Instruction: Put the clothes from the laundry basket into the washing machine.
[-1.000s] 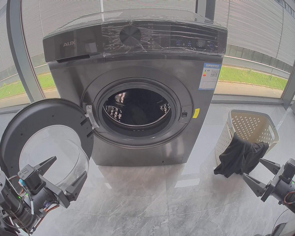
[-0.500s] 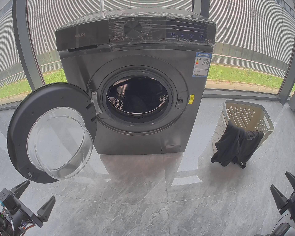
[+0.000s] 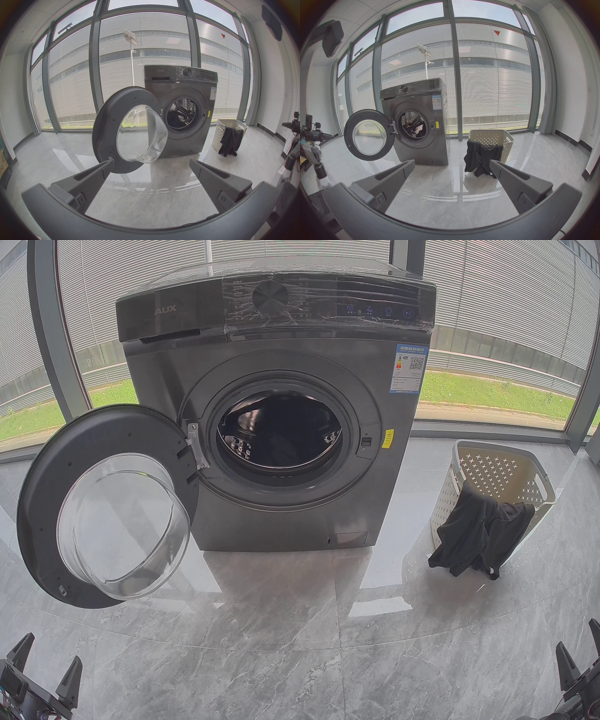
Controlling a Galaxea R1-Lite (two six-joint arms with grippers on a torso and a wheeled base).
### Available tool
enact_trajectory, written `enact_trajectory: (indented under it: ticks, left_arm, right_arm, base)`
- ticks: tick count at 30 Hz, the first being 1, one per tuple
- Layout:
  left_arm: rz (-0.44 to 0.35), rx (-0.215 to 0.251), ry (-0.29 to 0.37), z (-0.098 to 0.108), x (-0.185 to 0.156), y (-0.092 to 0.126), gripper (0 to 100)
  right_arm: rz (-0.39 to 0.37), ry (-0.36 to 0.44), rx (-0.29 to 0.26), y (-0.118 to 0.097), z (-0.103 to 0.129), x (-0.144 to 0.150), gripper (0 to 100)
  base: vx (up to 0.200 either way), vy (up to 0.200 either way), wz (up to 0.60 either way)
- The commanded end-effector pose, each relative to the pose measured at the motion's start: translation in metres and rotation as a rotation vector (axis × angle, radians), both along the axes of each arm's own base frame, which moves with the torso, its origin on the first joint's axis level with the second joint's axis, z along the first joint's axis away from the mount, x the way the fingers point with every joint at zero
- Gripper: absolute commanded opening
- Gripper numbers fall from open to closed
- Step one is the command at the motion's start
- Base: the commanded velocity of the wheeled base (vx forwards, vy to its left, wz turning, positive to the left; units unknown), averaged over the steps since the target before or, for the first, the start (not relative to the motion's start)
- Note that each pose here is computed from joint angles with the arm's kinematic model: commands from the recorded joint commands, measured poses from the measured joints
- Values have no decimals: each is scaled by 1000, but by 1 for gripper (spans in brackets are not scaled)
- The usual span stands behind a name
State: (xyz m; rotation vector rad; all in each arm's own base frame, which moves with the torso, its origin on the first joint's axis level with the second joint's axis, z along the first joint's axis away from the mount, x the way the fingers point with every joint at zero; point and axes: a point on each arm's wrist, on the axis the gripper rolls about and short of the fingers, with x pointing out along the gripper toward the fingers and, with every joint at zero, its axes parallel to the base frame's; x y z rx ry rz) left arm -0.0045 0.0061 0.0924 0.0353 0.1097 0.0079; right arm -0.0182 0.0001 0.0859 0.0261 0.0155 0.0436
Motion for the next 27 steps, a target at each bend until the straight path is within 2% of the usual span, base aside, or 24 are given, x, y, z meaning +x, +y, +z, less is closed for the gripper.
enact_trajectory:
  ticks: [1, 6, 8, 9, 11, 16, 21, 22, 24, 27]
  left_arm:
    - [41, 38, -59, -11, -11, 0, 100]
    - [108, 45, -63, -11, -12, -1, 100]
    - [144, 45, -91, -12, -14, -2, 100]
    - [154, 50, -139, -13, -18, -3, 100]
    - [139, 61, -143, -13, -19, -3, 100]
    - [126, 16, -145, -13, -19, -3, 100]
    - [67, 21, -112, -16, -19, -4, 100]
    - [-35, 1, -94, -18, -18, -7, 100]
    - [-124, 4, -69, -21, -19, -9, 100]
    - [-82, -1, -70, -21, -18, -8, 100]
  right_arm:
    - [-79, -3, -12, -1, -11, -5, 100]
    - [-64, -12, -19, -1, -10, -5, 100]
    - [-61, -15, -19, -1, -10, -5, 100]
    - [-61, -15, -19, -1, -10, -5, 100]
    - [-59, -17, -17, -1, -10, -5, 100]
    - [-59, -15, -17, -1, -10, -5, 100]
    - [-59, -15, -17, -1, -10, -5, 100]
    - [-59, -15, -16, -1, -10, -5, 100]
    - [-59, -15, -17, -1, -10, -5, 100]
    - [-59, -15, -17, -1, -10, -5, 100]
  base:
    - [0, 0, 0]
    - [0, 0, 0]
    - [0, 0, 0]
    - [0, 0, 0]
    - [0, 0, 0]
    - [0, 0, 0]
    - [0, 0, 0]
    - [0, 0, 0]
    - [0, 0, 0]
    - [0, 0, 0]
